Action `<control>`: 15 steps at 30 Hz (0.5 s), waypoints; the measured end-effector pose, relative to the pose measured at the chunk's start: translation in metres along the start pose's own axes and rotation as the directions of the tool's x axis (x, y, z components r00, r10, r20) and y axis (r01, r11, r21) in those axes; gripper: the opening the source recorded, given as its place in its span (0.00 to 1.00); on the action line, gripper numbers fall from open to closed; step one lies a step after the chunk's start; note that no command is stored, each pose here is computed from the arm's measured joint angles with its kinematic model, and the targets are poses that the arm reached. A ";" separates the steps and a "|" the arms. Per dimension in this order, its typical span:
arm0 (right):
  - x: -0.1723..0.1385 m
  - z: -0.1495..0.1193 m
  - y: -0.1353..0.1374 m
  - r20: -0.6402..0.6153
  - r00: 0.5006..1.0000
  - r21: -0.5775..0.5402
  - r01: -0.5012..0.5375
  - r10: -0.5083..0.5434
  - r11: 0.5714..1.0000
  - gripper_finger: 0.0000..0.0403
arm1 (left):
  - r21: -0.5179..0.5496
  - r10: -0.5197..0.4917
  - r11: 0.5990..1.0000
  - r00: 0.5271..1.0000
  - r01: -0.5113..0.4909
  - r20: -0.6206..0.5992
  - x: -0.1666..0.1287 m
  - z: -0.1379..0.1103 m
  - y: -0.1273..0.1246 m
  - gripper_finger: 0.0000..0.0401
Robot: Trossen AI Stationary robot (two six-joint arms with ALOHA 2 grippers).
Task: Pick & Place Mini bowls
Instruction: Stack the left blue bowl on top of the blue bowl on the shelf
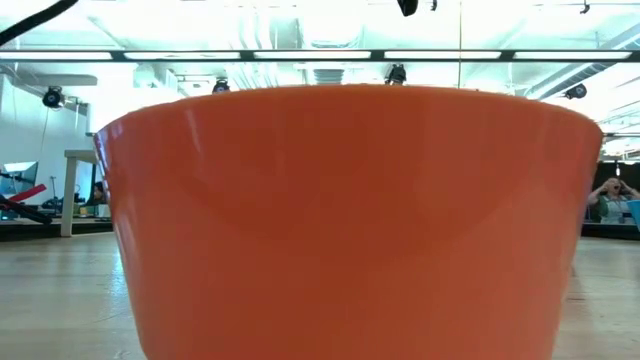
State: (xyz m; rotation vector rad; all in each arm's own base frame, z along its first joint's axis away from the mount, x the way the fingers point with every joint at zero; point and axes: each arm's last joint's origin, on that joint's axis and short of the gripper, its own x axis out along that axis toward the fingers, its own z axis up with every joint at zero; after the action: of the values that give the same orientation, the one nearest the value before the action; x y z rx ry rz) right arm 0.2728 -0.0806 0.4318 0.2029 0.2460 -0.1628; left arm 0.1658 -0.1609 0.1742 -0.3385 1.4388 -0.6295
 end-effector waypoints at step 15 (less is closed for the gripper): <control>0.000 0.000 0.000 0.001 1.000 0.001 0.001 -0.001 1.000 0.31 | -0.092 -0.124 0.989 0.991 0.119 -0.050 -0.007 -0.002 -0.009 0.19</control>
State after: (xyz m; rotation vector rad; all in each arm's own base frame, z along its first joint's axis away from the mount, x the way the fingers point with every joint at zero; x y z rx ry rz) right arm 0.2727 -0.0810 0.4318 0.2036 0.2451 -0.1640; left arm 0.1624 -0.1638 0.1854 -0.4849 1.5103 -0.6783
